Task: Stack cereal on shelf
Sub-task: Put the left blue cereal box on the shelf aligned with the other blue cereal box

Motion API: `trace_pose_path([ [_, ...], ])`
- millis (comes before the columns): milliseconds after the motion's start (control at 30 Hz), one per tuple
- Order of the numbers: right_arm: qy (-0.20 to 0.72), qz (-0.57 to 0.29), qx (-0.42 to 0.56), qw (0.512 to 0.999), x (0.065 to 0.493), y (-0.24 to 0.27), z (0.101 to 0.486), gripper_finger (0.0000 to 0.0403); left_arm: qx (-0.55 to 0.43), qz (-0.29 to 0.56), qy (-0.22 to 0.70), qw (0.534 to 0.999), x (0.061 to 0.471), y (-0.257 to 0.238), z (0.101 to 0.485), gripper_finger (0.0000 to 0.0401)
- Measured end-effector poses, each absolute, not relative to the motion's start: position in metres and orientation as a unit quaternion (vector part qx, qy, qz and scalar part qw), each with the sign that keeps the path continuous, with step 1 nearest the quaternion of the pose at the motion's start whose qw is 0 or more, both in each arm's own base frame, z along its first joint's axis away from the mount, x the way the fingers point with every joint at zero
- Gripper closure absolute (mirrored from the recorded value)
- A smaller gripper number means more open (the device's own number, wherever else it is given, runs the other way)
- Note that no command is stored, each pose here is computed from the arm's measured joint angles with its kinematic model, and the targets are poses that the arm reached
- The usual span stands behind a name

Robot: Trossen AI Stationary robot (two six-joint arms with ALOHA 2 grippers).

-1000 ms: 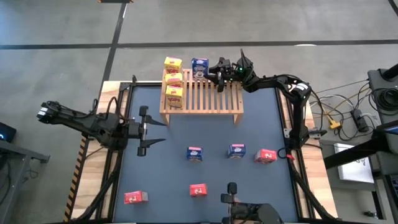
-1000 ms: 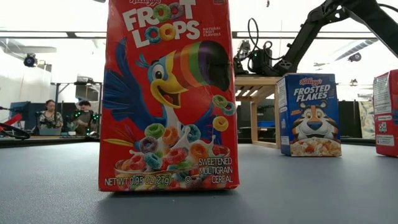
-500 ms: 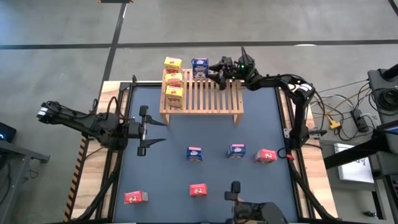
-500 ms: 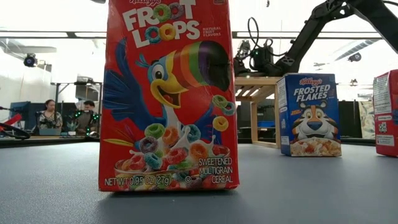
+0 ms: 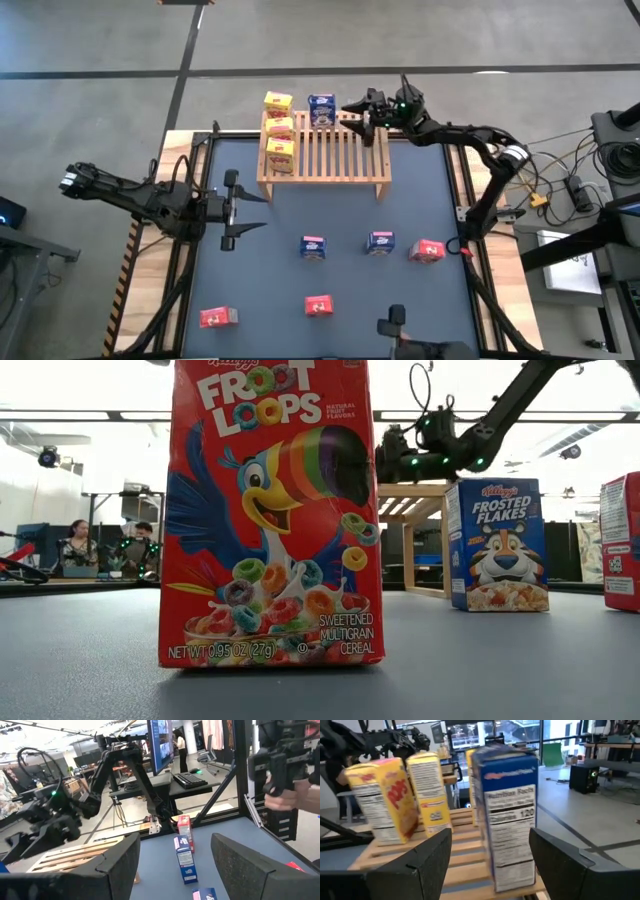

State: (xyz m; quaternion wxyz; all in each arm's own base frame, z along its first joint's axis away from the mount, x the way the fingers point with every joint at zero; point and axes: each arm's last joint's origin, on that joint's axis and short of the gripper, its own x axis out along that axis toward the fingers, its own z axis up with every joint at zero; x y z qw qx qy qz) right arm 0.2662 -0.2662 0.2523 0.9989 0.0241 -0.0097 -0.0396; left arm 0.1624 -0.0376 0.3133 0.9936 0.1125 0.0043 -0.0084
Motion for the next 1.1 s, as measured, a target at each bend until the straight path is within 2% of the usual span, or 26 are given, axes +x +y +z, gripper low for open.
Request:
trace_pose_path([
  [167, -0.026, -0.020, 0.033, 0.999, 0.246, -0.235, 0.270, 0.0151, 0.112, -0.009, 0.004, 0.994, 0.162, -0.038, 0.313, 0.0173],
  [400, -0.067, 0.024, -0.005, 0.997, 0.223, -0.153, 0.293, 0.0162, 0.102, -0.009, 0.008, 0.995, 0.164, -0.038, 0.312, 0.0173],
  [633, -0.074, 0.009, -0.014, 0.997, 0.200, -0.099, 0.276, 0.0163, 0.093, 0.026, 0.040, 0.995, 0.177, -0.039, 0.302, 0.0173],
  [1100, -0.070, 0.043, 0.002, 0.997, 0.178, -0.057, 0.245, 0.0165, 0.026, 0.031, 0.111, 0.993, 0.227, -0.052, 0.262, 0.0173],
])
